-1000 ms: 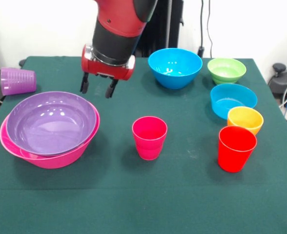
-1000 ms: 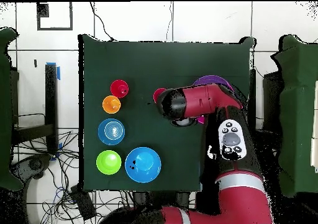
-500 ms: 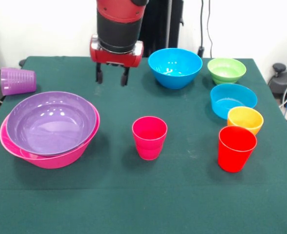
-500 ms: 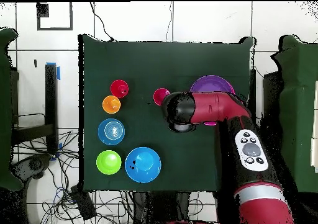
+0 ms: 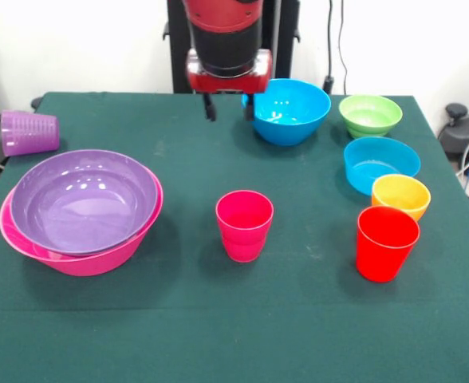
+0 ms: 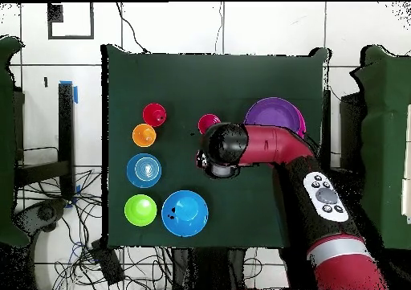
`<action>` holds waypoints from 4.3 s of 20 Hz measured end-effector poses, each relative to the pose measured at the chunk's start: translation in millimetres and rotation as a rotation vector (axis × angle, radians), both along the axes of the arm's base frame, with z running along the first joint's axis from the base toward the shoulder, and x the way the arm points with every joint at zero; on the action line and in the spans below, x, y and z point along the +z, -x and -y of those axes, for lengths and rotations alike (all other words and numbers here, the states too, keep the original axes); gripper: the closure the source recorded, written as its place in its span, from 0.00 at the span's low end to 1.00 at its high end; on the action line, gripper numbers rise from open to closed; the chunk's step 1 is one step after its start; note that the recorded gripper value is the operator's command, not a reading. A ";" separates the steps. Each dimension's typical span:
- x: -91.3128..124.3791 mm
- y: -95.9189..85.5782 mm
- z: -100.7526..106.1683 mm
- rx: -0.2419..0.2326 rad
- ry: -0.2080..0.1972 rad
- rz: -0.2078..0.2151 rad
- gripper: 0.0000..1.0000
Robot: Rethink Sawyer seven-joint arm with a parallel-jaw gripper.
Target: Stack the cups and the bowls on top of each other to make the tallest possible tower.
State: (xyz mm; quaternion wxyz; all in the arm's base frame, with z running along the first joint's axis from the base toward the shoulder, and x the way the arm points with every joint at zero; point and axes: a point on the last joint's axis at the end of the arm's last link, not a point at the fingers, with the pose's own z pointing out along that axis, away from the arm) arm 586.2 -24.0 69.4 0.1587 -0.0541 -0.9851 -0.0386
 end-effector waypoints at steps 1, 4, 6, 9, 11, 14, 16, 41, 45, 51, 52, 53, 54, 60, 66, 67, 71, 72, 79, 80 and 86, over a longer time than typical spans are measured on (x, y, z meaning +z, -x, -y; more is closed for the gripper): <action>-0.4 4.9 -9.6 0.000 -0.022 -0.014 0.00; -0.6 8.9 -16.8 0.002 -0.037 -0.025 0.00; -0.6 12.4 -24.0 0.003 -0.053 -0.035 0.00; -0.3 15.2 -31.2 0.005 -0.068 -0.043 0.00; -1.0 18.9 -34.6 0.009 -0.073 -0.051 0.00; -2.2 23.3 -37.2 0.014 -0.070 -0.060 0.00; -3.4 26.0 -38.4 0.019 -0.060 -0.065 0.00; -45.6 129.7 -54.5 0.059 0.064 -0.307 0.00; -62.5 142.2 -66.0 0.063 0.056 -0.317 0.00; -91.2 157.2 -82.2 0.075 0.040 -0.294 0.00; -100.3 161.6 -86.7 0.079 0.035 -0.284 0.00; -104.0 163.9 -88.3 0.081 0.034 -0.282 0.00; -107.4 165.9 -89.7 0.083 0.034 -0.280 0.00; -121.8 185.5 -91.9 0.099 0.056 -0.307 0.00; -123.6 195.4 -86.8 0.113 0.087 -0.325 0.00; -123.4 195.8 -85.5 0.112 0.090 -0.325 0.00; -122.3 197.7 -77.5 0.103 0.106 -0.330 0.00; -122.0 197.6 -76.6 0.102 0.107 -0.330 0.00; -116.7 192.6 -72.0 0.097 0.118 -0.316 0.00; -115.6 191.2 -71.6 0.096 0.119 -0.312 0.00; -101.5 177.2 -66.5 0.093 0.140 -0.271 0.00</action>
